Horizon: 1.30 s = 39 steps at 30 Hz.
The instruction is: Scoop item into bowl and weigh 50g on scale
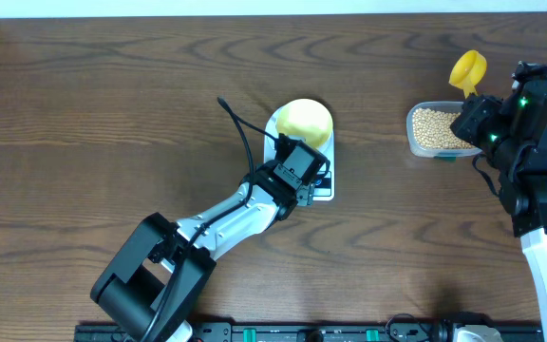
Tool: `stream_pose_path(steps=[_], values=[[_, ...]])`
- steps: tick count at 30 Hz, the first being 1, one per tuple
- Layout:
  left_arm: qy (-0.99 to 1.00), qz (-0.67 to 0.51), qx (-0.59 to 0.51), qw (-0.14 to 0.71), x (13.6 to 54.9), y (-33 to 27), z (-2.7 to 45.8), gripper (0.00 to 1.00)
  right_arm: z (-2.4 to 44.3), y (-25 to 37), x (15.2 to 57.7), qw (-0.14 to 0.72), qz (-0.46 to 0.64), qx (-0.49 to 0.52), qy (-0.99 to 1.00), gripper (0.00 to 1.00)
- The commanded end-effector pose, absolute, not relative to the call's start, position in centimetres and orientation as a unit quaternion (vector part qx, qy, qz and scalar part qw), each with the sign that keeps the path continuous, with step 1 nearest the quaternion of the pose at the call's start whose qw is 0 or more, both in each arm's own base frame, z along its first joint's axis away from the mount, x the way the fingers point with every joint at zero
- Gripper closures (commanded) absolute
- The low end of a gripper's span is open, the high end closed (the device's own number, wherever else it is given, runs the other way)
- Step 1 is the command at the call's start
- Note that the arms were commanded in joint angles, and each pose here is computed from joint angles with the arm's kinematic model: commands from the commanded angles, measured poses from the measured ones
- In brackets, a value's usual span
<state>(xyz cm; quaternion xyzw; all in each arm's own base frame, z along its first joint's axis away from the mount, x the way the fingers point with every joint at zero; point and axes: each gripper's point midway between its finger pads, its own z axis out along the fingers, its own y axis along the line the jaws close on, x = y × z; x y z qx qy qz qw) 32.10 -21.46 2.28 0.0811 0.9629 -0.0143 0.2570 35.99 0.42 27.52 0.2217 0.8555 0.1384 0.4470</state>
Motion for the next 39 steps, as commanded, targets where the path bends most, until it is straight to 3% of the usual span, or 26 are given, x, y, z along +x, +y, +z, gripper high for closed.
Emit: stream_pose_path(steps=[1, 29, 39], values=[[0.959, -0.008, 0.074, 0.274, 33.2, -21.6, 2.8, 0.21, 28.5, 0.2, 36.1, 0.459, 0.135, 0.216, 0.851, 0.99], [0.960, 0.032, 0.074, 0.268, 33.1, -20.3, 1.6, 0.21, 28.4, 0.2, 36.0, 0.457, 0.135, 0.216, 0.852, 0.99], [0.965, -0.004, 0.088, 0.245, 32.3, -21.6, 1.2, 0.21, 28.3, 0.2, 35.9, 0.455, 0.134, 0.217, 0.853, 0.99]])
